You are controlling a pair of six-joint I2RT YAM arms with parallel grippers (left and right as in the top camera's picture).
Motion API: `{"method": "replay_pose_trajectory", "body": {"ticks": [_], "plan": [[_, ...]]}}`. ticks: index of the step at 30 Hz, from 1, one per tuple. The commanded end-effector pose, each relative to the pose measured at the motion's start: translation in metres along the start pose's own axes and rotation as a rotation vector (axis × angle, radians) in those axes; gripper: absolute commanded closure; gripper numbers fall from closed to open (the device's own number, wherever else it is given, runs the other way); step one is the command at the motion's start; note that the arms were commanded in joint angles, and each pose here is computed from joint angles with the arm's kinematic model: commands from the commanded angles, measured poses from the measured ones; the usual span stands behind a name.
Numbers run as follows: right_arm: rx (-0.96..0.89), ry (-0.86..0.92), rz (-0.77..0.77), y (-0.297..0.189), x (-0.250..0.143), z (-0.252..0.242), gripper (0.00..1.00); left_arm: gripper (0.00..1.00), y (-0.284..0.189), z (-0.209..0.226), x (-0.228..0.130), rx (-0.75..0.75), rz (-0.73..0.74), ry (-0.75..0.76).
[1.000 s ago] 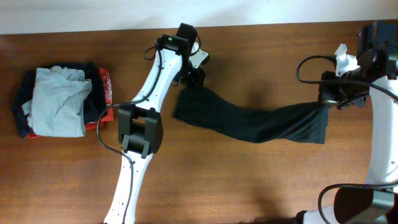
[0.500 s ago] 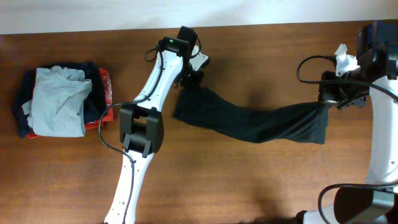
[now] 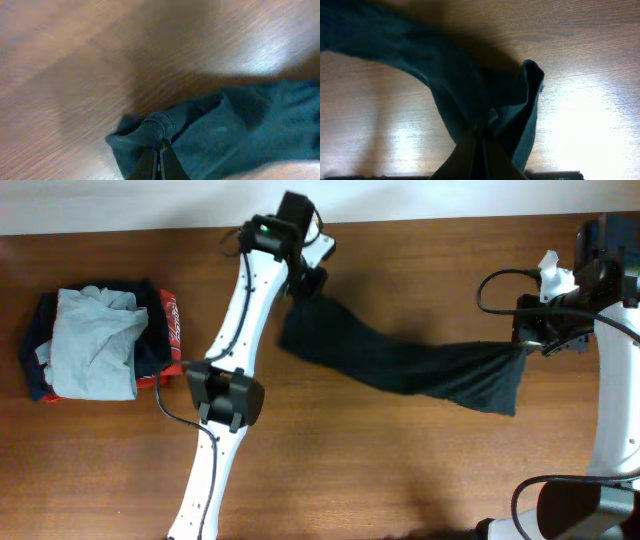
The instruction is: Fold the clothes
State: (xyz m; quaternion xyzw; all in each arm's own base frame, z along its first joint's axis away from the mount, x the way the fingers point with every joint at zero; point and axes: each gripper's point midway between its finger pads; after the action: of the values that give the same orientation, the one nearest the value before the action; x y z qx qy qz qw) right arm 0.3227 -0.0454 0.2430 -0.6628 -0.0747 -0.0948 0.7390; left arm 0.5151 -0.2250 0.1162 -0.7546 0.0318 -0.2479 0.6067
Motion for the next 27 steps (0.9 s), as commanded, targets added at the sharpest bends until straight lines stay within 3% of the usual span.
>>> {"method": "replay_pose_trajectory", "body": {"ticks": [1, 7, 15, 17, 19, 23, 25, 27], "plan": [[-0.011, -0.010, -0.015, -0.006, -0.002, 0.001, 0.95, 0.99, -0.045, 0.004, 0.016, 0.061, -0.108, -0.006], [-0.010, -0.010, -0.014, -0.006, -0.002, 0.001, 0.96, 0.98, -0.096, -0.001, 0.022, 0.076, -0.188, 0.003], [-0.009, -0.009, -0.007, -0.006, -0.004, 0.002, 0.95, 0.88, -0.098, -0.001, 0.018, 0.076, -0.173, 0.001], [-0.009, -0.009, -0.007, -0.006, -0.004, 0.002, 0.95, 0.89, -0.098, -0.001, 0.017, 0.076, -0.168, 0.001], [-0.009, -0.009, -0.004, -0.006, -0.005, 0.002, 0.96, 0.99, -0.097, -0.002, 0.015, 0.075, -0.158, 0.000], [-0.009, -0.009, -0.004, -0.006, -0.005, 0.002, 0.96, 0.99, -0.096, -0.002, 0.014, 0.075, -0.153, -0.001], [-0.009, -0.009, -0.004, -0.006, -0.005, 0.002, 0.95, 0.93, -0.091, -0.001, 0.011, 0.074, -0.133, -0.003], [-0.008, -0.008, -0.003, -0.006, -0.005, 0.002, 0.95, 0.81, -0.077, 0.001, 0.004, 0.073, -0.084, -0.010]]}}
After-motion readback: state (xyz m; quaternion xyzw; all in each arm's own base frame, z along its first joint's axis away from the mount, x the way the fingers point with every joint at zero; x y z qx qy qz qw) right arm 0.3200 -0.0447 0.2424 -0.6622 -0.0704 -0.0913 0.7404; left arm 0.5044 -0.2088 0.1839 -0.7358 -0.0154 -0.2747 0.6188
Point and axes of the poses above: each gripper's point midway between its finger pads, its own y axis out along the fingers, its own z axis along the line the jaws close on, x = y × z, and after that the axes turned 10 degrees about -y, right-handed
